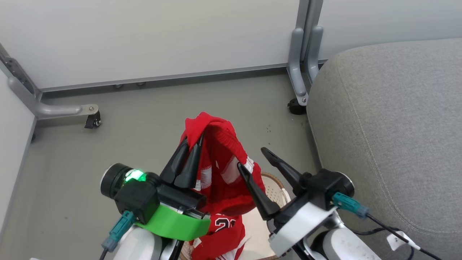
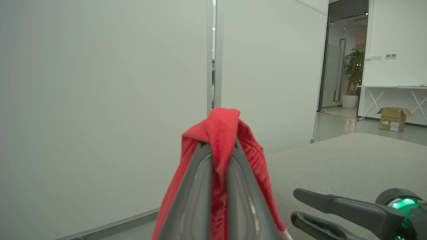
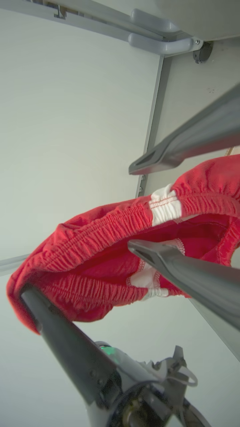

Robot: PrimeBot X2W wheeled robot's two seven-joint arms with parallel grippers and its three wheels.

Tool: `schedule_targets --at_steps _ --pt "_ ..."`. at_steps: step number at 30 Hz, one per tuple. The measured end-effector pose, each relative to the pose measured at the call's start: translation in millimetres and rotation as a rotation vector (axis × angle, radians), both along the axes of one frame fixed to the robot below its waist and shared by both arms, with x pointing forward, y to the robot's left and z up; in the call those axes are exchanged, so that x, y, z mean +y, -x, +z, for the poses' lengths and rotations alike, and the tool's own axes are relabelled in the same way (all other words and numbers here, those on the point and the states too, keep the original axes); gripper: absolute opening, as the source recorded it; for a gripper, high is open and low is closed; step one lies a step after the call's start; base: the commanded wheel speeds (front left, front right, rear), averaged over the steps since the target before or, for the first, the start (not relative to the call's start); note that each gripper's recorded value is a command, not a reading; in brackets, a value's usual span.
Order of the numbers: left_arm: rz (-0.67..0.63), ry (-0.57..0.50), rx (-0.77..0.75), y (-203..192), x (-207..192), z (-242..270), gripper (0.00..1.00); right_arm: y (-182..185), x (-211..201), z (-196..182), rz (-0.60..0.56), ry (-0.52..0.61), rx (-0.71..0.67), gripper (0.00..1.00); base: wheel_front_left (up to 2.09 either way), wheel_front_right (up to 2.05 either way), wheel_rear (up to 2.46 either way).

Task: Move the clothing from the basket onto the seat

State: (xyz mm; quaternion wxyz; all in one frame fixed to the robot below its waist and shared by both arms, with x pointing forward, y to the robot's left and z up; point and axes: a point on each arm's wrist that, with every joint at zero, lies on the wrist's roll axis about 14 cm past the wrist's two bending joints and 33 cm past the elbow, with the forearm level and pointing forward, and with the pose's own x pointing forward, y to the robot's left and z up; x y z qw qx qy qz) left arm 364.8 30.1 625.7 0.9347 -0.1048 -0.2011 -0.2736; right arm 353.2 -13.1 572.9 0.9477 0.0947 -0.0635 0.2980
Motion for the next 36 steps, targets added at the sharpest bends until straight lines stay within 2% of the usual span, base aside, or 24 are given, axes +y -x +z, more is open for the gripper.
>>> schedule_targets --at_steps 5,14,15,17,36 --pt "-0.007 -0.005 0.005 1.9 -1.9 -2.0 0.0 -3.1 27.6 -5.2 0.104 0.062 0.0 1.0 0.0 0.0 0.0" --pt "-0.023 -0.009 0.011 5.3 -5.5 -4.1 0.0 -17.3 47.5 -24.5 0.163 0.149 0.021 1.0 0.0 0.0 0.0" --pt "-0.024 -0.007 0.01 5.2 -5.5 -3.6 0.0 -16.6 50.6 -25.6 0.174 0.145 0.026 0.71 0.0 0.0 0.0" --pt "-0.026 -0.007 0.009 5.6 -5.9 -3.3 0.0 -15.3 55.1 -29.4 0.192 0.149 0.041 0.0 0.0 0.0 0.0" --pt "-0.018 -0.008 0.013 5.2 -3.5 -4.5 0.0 -17.1 61.8 -35.1 0.219 0.126 0.06 0.0 0.0 0.0 0.0"
